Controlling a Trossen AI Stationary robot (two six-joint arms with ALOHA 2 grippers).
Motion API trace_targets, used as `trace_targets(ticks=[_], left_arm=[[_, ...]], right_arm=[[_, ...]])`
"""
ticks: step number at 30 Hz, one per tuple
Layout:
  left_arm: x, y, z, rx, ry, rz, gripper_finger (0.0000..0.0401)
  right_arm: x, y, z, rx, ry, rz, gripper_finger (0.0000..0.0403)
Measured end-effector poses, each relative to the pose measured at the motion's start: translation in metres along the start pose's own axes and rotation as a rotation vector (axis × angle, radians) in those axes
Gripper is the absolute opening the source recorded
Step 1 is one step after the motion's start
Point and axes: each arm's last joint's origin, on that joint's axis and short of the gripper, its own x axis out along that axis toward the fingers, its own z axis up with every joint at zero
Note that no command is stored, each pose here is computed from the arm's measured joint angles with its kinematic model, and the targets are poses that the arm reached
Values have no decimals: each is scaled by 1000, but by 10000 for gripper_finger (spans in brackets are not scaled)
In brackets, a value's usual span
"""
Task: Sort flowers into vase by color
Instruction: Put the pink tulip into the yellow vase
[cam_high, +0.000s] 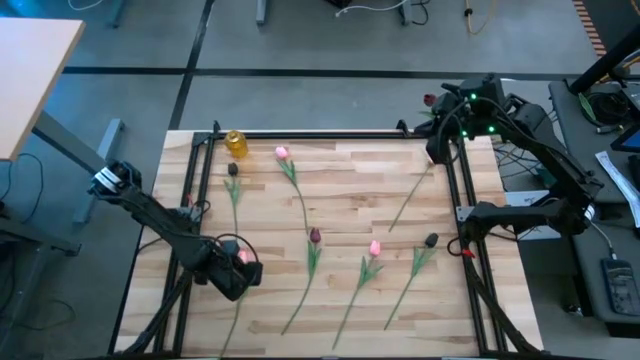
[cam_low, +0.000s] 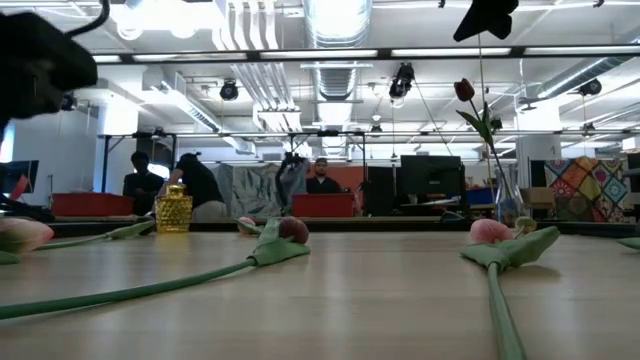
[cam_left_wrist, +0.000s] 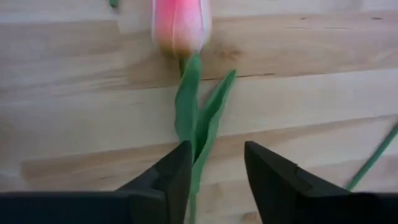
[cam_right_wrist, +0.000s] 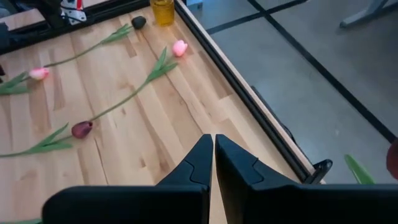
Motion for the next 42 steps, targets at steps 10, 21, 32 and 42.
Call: trace_targets(ticks=[10,21,32,42], left_arm=[[29,19,16,-53,21,37,130],[35,12,16,-29,-9,-87,40],[-17,-32,14,-66,-188,-320,1],[-108,-74,99,165,-622,-310,0]], right_arm=[[0,0,1,-3,-10,-2,12],[-3,0,5,-19,-61,-11,12],[-3,0,7,-47,-83,-16,12],[-4,-1,14,-63,-156,-30,12]])
